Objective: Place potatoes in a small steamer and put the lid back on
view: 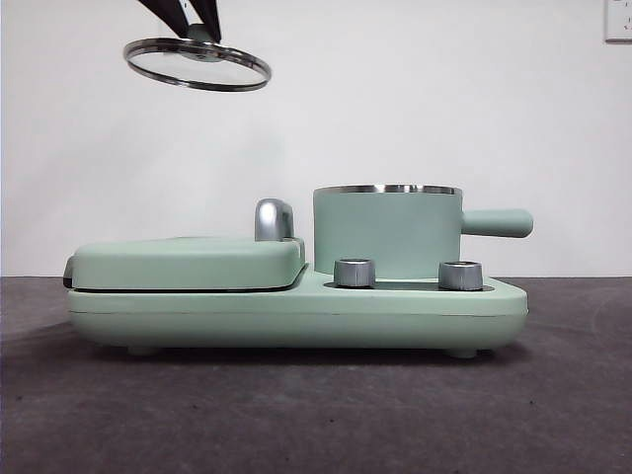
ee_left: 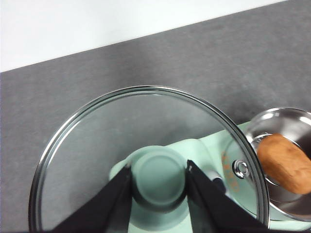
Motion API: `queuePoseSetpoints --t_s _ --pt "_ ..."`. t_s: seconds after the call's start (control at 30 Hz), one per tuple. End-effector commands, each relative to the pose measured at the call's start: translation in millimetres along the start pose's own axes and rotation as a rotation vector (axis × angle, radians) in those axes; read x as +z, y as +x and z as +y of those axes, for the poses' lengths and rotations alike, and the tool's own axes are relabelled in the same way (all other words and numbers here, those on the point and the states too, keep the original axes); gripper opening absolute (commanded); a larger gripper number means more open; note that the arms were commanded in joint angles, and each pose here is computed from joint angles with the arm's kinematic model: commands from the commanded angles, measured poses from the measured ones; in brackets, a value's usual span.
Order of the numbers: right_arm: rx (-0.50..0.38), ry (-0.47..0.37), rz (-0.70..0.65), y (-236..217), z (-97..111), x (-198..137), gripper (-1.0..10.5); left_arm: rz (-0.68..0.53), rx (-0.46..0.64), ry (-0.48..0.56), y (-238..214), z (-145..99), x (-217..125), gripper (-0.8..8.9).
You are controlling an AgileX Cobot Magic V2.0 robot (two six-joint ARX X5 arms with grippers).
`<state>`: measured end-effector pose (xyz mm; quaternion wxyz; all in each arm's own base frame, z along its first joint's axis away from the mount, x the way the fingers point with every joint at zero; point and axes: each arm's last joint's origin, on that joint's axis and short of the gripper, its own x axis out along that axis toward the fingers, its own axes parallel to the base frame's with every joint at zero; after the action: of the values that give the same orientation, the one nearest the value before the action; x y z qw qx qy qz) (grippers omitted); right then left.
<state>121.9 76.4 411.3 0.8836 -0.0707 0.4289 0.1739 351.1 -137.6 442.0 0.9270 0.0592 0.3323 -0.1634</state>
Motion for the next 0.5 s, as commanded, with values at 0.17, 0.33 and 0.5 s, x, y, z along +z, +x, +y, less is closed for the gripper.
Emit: queuePoseSetpoints --t_s 0.17,0.33,0.5 --pt "0.073 0.192 -0.247 -20.0 -12.8 -65.2 3.8 -0.043 -0.056 0.036 -3.7 -25.3 6.0 0.14" --pt "0.104 0.251 -0.292 -19.7 -20.7 -109.1 3.8 -0.041 -0.102 0.073 -4.8 -47.5 4.2 0.14" --pt "0.115 0.261 -0.325 -16.8 -24.7 -132.2 3.8 -0.028 -0.146 0.11 -1.3 -70.2 0.9 0.14"
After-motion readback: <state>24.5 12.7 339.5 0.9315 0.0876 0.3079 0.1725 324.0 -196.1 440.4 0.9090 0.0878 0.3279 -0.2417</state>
